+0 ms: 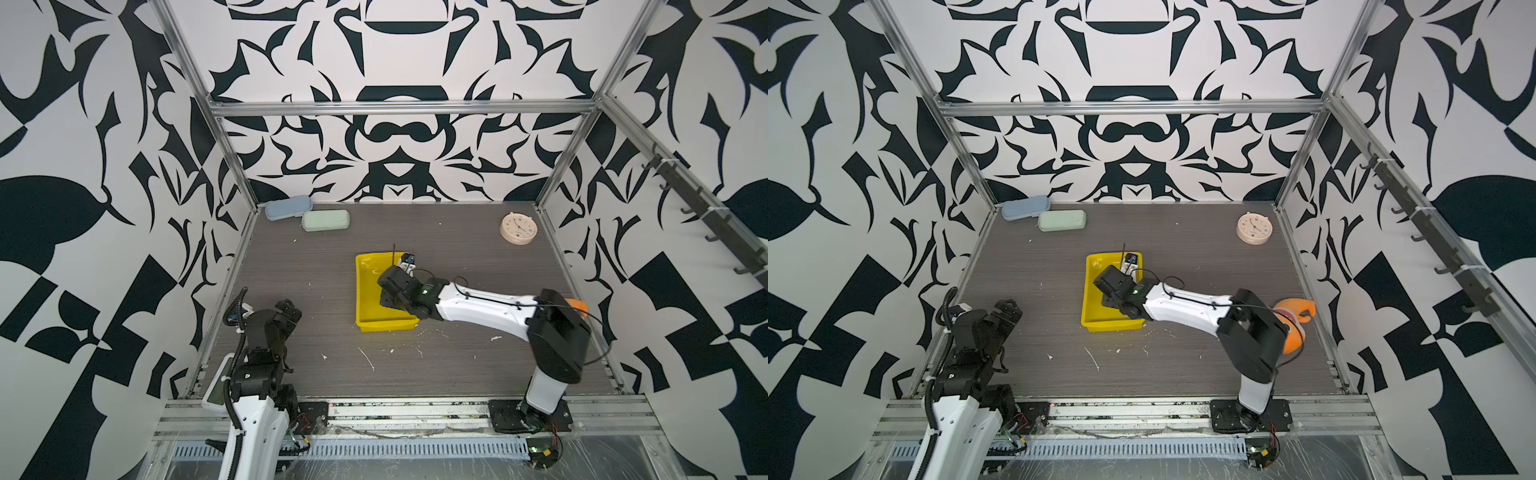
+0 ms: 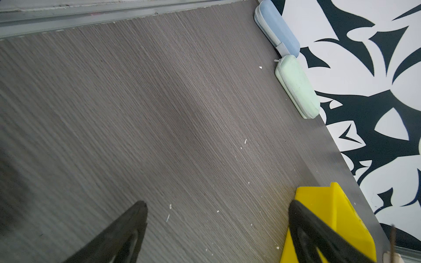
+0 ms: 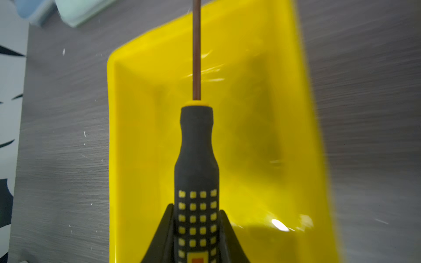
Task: Put the screwdriver in the bin
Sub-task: Place the screwdriver into the bin.
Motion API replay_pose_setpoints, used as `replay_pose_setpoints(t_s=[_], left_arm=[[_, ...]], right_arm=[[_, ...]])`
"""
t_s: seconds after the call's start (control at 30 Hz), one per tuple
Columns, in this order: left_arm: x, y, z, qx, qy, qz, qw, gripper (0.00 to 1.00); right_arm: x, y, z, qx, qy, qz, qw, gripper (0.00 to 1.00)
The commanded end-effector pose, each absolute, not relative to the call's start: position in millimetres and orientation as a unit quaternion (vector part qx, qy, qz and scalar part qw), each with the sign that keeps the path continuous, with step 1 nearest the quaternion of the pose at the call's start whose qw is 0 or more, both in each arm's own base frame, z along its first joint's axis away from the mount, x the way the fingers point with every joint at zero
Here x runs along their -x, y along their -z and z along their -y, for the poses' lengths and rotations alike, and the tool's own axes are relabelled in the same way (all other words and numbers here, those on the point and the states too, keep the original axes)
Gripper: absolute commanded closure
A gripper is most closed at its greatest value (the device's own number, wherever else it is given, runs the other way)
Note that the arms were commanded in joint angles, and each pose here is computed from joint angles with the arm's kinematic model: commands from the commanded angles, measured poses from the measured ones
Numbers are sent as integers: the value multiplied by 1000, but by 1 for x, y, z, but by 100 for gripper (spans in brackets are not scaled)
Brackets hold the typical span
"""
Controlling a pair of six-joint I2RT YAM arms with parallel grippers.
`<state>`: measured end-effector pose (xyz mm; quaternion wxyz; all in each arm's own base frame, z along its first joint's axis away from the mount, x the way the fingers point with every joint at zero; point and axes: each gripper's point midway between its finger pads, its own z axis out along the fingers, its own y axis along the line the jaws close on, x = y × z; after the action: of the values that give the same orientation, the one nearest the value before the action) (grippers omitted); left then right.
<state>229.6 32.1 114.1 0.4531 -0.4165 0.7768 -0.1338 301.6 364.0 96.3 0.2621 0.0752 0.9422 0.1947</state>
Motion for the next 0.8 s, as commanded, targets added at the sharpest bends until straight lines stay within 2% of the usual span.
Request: replay_pose_setpoints(t_s=[0.0, 0.47, 0.77], left_arm=[[-226, -109, -33, 422, 130, -778, 447, 1], [-226, -109, -33, 422, 131, -777, 449, 1], [-226, -109, -33, 421, 131, -777, 449, 1]], right_arm=[[-303, -102, -406, -71, -259, -937, 224, 97], [-296, -56, -412, -82, -241, -951, 175, 95], [-282, -56, -404, -72, -222, -957, 172, 88]])
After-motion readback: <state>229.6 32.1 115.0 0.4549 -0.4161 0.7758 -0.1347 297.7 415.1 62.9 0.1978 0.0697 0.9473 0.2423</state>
